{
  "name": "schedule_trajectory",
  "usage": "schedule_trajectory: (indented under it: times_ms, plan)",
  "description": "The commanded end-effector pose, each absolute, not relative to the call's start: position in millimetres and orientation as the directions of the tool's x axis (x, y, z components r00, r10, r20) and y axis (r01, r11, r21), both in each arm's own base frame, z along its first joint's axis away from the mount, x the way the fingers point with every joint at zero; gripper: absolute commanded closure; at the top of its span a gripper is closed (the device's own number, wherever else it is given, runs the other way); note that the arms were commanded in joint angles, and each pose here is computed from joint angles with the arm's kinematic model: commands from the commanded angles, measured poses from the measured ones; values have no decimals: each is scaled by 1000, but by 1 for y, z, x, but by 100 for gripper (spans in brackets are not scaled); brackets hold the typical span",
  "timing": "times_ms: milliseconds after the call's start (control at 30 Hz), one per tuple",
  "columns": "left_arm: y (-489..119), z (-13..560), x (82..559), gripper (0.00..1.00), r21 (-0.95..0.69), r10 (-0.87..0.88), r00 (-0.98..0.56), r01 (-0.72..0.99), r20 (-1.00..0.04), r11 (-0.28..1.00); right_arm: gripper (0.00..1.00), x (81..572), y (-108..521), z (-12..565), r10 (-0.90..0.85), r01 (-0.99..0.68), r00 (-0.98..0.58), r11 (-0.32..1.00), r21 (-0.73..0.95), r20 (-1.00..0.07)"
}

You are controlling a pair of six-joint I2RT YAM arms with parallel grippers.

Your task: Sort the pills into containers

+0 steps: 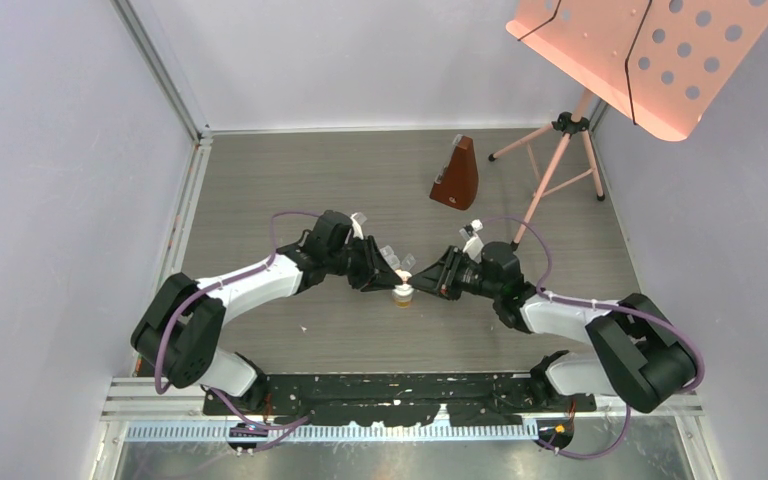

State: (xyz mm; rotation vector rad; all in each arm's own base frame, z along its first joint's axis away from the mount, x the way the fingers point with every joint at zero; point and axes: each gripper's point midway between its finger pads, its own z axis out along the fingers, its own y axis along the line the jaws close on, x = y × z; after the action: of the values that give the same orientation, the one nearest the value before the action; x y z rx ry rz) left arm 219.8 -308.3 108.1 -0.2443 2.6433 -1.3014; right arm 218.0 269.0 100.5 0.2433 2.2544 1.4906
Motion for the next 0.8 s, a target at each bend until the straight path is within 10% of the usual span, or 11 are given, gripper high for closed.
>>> schedule_trajectory:
  times_ms: [0,767]
  plan:
    - [-287,45,201,95,-655,-223,-974,-137,-50,743,95,183,260,43,307,50,-943,513,857,-129]
    - [-290,48,204,100,-665,-203,-977,-108,-67,739,95,190,267,56,320,-7,-932,454,891,-171]
